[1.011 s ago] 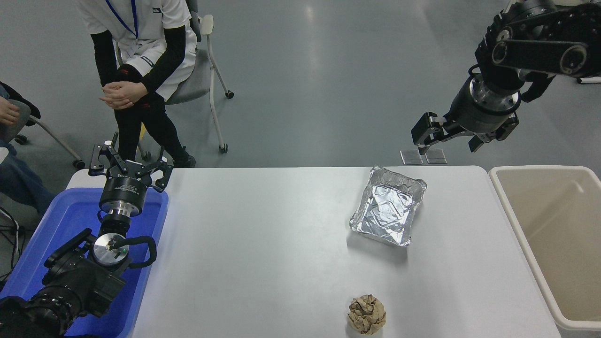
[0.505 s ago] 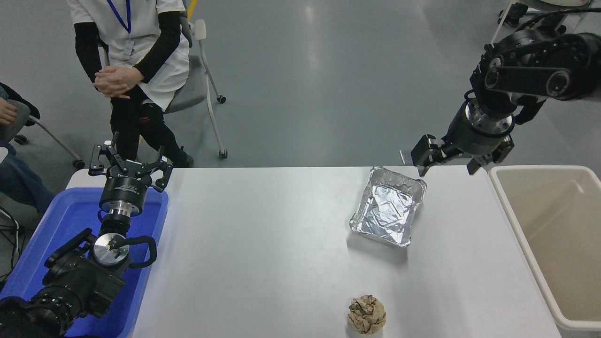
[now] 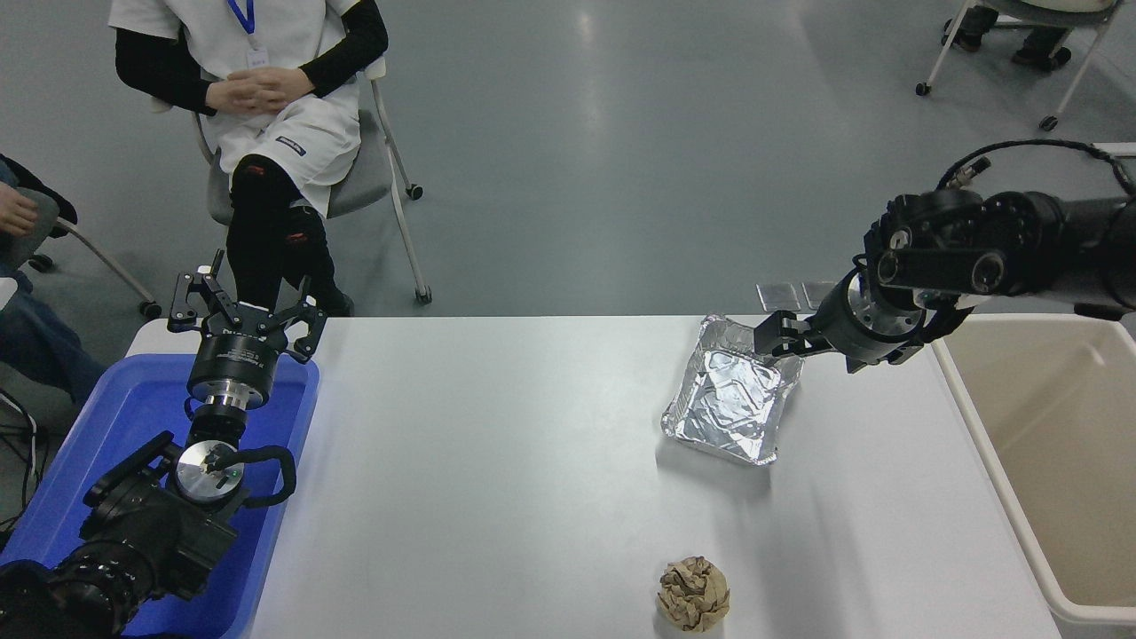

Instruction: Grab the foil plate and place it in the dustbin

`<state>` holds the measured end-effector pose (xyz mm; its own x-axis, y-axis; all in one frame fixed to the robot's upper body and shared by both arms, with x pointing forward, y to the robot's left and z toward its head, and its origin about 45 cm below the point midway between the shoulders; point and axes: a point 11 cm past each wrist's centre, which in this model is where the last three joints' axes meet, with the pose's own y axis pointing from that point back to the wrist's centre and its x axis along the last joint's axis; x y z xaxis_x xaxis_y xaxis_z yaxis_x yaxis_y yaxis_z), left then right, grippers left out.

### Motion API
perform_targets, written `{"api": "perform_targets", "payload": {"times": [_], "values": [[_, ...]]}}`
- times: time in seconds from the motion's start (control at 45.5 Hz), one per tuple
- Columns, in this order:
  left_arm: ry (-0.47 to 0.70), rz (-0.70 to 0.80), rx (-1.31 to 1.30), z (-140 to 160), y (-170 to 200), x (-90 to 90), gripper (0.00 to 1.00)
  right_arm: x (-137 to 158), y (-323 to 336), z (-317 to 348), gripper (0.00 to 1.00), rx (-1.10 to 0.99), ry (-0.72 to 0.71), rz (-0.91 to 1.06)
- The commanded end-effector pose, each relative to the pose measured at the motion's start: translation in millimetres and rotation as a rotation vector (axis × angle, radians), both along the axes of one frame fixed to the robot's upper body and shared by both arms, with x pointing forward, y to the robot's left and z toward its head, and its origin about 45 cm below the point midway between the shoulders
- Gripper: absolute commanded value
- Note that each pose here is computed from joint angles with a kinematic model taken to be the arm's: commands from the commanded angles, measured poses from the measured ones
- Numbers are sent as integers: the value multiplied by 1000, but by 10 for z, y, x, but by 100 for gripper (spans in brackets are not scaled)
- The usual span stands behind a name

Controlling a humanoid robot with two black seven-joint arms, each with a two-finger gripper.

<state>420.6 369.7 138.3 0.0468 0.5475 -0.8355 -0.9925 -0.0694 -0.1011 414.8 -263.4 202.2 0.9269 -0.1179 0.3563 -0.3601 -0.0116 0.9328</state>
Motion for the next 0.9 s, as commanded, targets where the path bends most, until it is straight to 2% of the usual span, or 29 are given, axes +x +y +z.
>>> {"api": "perform_targets", "payload": {"times": [0.0,0.505,0.879], "values": [[1,-1,0,-1,-1,0,99,-5,-50,-346,100,65,-53,-103],[0,0,0,0,0,0,99,87,-316,-778,100,52,-182,-243],[0,1,-1,0,1,0,99,-24,-68,-1127,100,113,-161,-272]]}}
